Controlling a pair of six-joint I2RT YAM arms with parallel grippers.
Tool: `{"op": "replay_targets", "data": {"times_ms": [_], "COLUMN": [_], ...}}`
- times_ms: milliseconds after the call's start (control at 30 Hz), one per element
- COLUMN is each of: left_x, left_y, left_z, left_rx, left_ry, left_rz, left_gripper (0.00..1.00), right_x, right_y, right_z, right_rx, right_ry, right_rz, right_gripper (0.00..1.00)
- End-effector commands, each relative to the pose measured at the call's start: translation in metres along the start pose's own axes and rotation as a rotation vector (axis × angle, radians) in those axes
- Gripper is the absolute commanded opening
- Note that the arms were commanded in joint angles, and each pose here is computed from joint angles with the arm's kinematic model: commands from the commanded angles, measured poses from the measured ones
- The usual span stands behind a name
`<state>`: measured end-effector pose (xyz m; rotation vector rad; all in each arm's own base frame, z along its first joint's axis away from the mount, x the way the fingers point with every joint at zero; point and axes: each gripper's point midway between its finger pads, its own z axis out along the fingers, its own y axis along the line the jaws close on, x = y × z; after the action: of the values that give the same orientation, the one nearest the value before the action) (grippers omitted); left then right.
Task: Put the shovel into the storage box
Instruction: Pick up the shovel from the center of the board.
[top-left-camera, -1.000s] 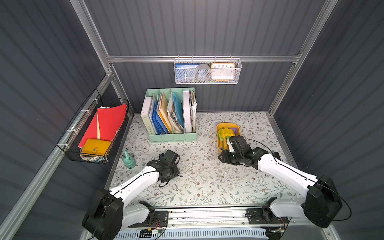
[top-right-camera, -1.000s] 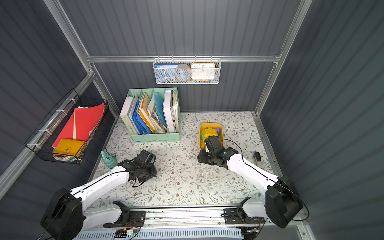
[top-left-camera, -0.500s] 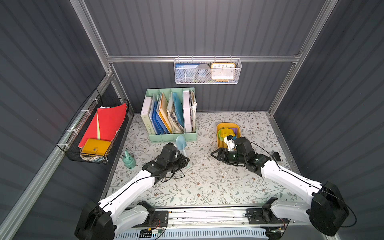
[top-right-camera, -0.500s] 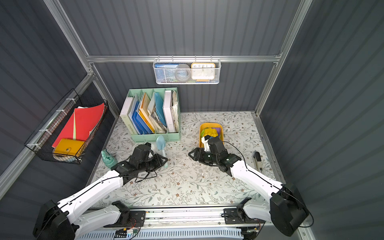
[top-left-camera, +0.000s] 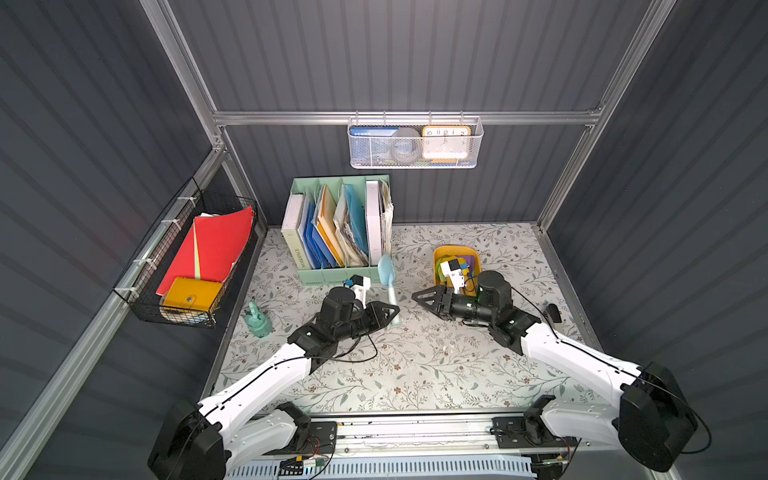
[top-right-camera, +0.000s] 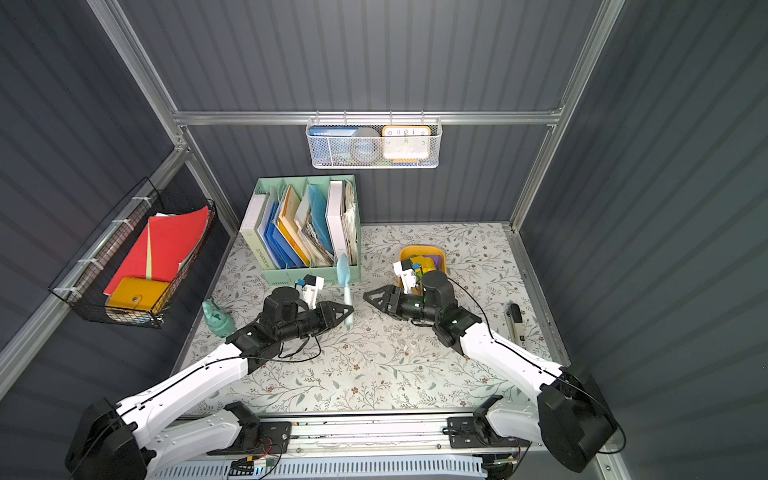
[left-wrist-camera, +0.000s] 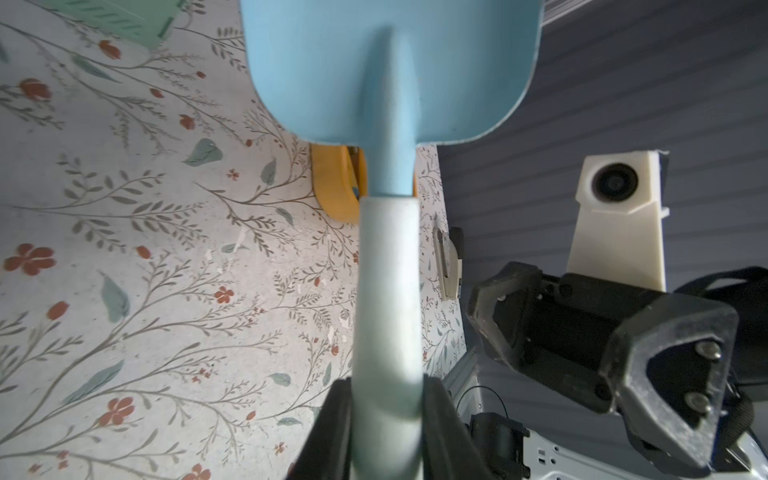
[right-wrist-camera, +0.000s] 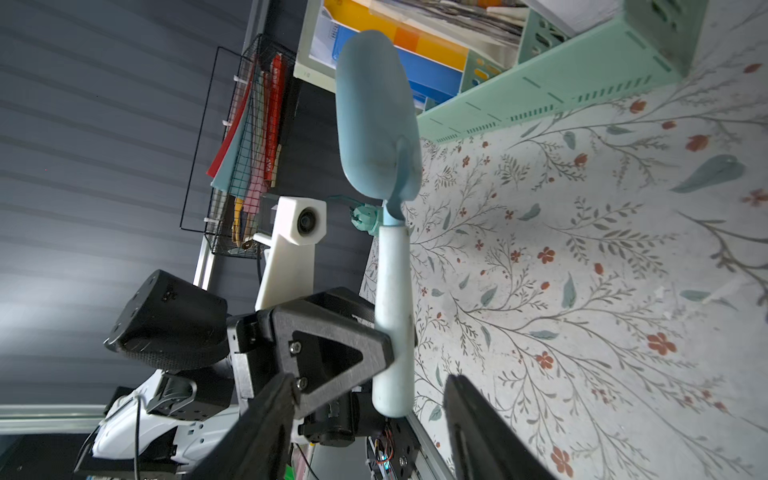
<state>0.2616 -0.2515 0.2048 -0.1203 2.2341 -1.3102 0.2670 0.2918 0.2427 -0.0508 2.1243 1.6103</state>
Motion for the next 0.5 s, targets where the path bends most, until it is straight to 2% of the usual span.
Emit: {"op": "replay_targets", "data": {"times_ms": [0,233,467], "left_x": [0.001,0.011,0.022], "left_y": [-0.033,-0.060,-0.075], "left_z": [0.000,-0.001,0.003], "left_rx": [0.150,0.276,0.349], "left_ry": [0.012,0.048,0.093], "left_rz": [0.067,0.107,0.126], "left_gripper": [0.00,0.00,0.00], "right_x": [-0.001,-0.003,-0.006], "right_y": [0.020,0.031,0.043], "right_z": [0.003,0.006,0.005], "right_rx": [-0.100,-0.168,-0.222], "right_ry": [0.014,0.022,0.019], "right_rz": [-0.022,-0.025,-0.042], "right_gripper": [0.61,0.57,0.45]}}
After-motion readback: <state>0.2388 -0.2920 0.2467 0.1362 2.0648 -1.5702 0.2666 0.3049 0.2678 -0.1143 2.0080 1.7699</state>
